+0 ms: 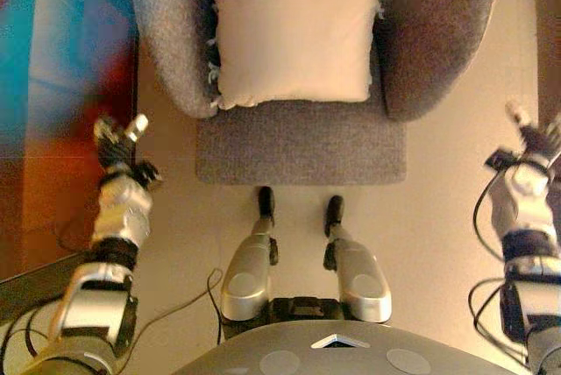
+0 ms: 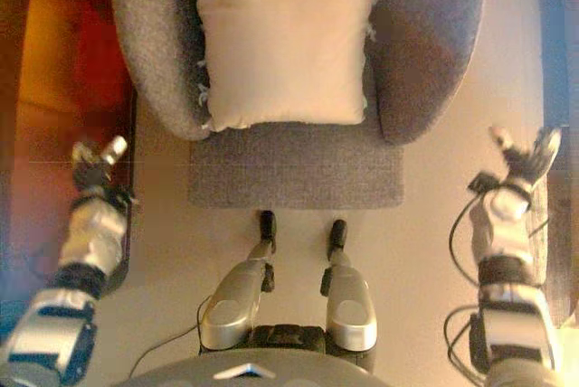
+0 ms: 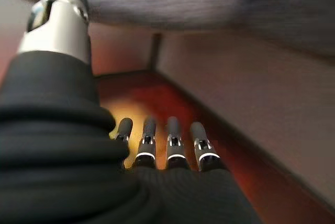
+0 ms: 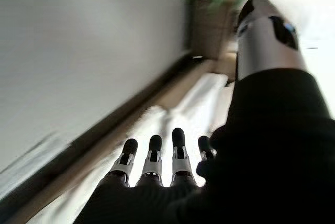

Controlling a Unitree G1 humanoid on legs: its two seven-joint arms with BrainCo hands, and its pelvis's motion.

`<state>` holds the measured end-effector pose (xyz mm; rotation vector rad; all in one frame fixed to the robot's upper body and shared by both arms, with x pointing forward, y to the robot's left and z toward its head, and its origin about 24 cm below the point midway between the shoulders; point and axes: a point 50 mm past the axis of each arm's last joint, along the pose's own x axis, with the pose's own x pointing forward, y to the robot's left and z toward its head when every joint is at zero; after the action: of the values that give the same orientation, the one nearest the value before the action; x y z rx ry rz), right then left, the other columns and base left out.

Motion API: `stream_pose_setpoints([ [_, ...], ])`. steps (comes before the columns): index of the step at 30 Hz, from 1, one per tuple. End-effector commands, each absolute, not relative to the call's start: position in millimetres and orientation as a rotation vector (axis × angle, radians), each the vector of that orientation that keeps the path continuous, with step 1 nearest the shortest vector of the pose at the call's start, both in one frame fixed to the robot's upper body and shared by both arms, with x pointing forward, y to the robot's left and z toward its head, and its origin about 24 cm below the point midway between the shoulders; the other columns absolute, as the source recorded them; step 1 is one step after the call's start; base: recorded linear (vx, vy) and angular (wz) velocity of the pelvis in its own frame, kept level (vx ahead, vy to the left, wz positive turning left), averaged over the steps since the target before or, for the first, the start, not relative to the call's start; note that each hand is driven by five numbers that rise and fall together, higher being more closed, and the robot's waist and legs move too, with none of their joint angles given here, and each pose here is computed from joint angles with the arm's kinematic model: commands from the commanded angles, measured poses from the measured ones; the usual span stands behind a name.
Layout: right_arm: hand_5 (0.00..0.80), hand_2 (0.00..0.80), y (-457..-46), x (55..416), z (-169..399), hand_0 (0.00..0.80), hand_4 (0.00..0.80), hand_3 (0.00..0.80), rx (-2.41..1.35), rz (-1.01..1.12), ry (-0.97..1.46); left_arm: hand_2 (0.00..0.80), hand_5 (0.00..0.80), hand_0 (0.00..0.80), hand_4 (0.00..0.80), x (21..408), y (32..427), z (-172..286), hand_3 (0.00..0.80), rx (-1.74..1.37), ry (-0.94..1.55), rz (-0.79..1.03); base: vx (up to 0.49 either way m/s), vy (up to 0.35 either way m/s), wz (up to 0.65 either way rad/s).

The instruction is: Pick up the cushion and take it to the sofa

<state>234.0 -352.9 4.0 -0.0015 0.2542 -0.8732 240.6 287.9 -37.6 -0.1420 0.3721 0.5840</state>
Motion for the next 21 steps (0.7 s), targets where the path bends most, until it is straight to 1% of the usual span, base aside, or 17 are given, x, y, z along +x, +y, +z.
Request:
stream_pose_setpoints([
  [1,0.0,0.0,-345.6,185.6,-50.8,0.0,0.0,0.0,-0.081,-0.823,0.511,0.0,0.0,0.0,0.0,190.3,275.9,-91.5,0.0,0.033,0.674,0.498,0.194,-0.067,-0.03],
  [2,0.0,0.0,-334.2,166.6,-73.8,0.0,0.0,0.0,-0.083,-0.797,0.62,0.0,0.0,0.0,0.0,167.4,268.2,-109.9,0.0,0.066,0.785,0.468,0.149,-0.055,-0.01],
  [3,0.0,0.0,-332.3,162.9,-78.1,0.0,0.0,0.0,-0.076,-0.791,0.651,0.0,0.0,0.0,0.0,163.5,267.0,-112.9,0.0,0.076,0.81,0.46,0.151,-0.057,0.0],
  [4,0.0,0.0,-315.7,139.8,-103.6,0.0,0.0,0.0,-0.049,-0.747,0.774,0.0,0.0,0.0,0.0,136.4,261.1,-129.9,0.0,0.088,0.926,0.434,0.107,-0.052,0.01],
  [5,0.0,0.0,-305.3,123.3,-118.5,0.0,0.0,0.0,-0.044,-0.716,0.863,0.0,0.0,0.0,0.0,117.1,257.1,-140.3,0.0,0.095,1.002,0.421,0.132,-0.06,-0.01],
  [8,0.0,0.0,-273.1,80.3,-150.5,0.0,0.0,0.0,-0.017,-0.601,1.121,0.0,0.0,0.0,0.0,69.4,247.2,-160.6,0.0,0.124,1.22,0.429,0.091,-0.048,-0.02],
  [10,0.0,0.0,-254.7,60.2,-161.7,0.0,0.0,0.0,0.005,-0.576,1.242,0.0,0.0,0.0,0.0,49.8,244.0,-166.0,0.0,0.138,1.324,0.462,0.057,-0.026,-0.04],
  [12,0.0,0.0,-235.2,41.2,-170.5,0.0,0.0,0.0,0.024,-0.48,1.377,0.0,0.0,0.0,0.0,30.4,240.2,-169.8,0.0,0.163,1.449,0.457,0.056,-0.007,-0.05],
  [15,0.0,0.0,-215.5,25.9,-176.2,0.0,0.0,0.0,0.061,-0.39,1.484,0.0,0.0,0.0,0.0,14.3,234.3,-172.4,0.0,0.13,1.552,0.421,0.012,0.018,-0.02],
  [18,0.0,0.0,-208.6,26.0,-177.4,0.0,0.0,0.0,0.039,-0.306,1.509,0.0,0.0,0.0,0.0,7.4,229.5,-173.6,0.0,0.094,1.619,0.371,-0.03,0.045,-0.06],
  [21,0.0,0.0,-210.6,31.7,-176.7,0.0,0.0,0.0,-0.061,-0.241,1.497,0.0,0.0,0.0,0.0,5.0,225.9,-174.1,0.0,0.075,1.659,0.315,-0.031,0.052,0.0],
])
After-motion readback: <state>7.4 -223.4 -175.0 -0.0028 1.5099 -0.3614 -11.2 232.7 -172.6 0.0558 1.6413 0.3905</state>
